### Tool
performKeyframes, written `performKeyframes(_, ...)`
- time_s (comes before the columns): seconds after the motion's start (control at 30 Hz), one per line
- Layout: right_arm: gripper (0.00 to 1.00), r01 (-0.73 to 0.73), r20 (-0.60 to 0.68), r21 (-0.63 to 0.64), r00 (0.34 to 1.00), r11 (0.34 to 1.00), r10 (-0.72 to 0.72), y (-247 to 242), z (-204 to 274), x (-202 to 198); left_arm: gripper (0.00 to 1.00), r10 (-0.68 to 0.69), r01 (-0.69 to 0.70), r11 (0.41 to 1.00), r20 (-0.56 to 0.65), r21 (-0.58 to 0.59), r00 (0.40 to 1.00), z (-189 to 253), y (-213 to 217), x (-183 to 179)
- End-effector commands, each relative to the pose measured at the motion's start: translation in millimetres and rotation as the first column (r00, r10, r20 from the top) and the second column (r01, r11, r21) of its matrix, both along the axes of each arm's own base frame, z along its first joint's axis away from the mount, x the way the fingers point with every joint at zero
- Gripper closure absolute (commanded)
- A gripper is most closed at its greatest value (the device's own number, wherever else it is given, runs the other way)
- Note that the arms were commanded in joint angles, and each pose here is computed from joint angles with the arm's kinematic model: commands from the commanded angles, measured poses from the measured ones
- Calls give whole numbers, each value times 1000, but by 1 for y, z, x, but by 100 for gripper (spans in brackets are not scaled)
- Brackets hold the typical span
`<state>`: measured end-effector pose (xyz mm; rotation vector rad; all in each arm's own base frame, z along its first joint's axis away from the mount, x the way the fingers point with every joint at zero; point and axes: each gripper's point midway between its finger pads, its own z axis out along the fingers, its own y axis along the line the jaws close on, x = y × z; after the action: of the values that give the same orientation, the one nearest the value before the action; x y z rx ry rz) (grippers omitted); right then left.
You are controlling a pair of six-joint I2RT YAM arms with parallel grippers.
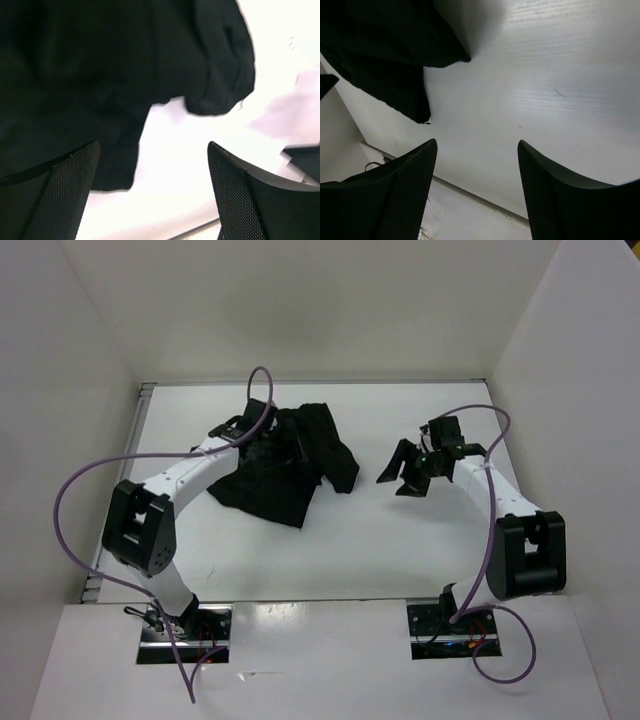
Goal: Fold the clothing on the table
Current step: Move the skirt to the center of the board, then flatten the skirt out
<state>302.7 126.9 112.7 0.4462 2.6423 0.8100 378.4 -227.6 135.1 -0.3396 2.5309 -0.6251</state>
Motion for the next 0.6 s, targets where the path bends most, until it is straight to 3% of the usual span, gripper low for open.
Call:
performKeyframes(0.0, 29, 1, 82, -60, 997, 998, 4, -3, 18, 30, 7, 50, -50, 999, -13, -2, 999, 1, 17, -23)
performKeyframes(0.27, 29, -93, 81, -75, 992, 993, 99, 35, 16, 49, 23, 27, -25, 1000, -208, 14, 978, -65, 18, -94)
performKeyframes(0.57, 29, -113, 59, -78, 991, 991, 118, 42, 9, 46, 25, 60, -39, 996, -268, 86, 961, -98, 21, -93)
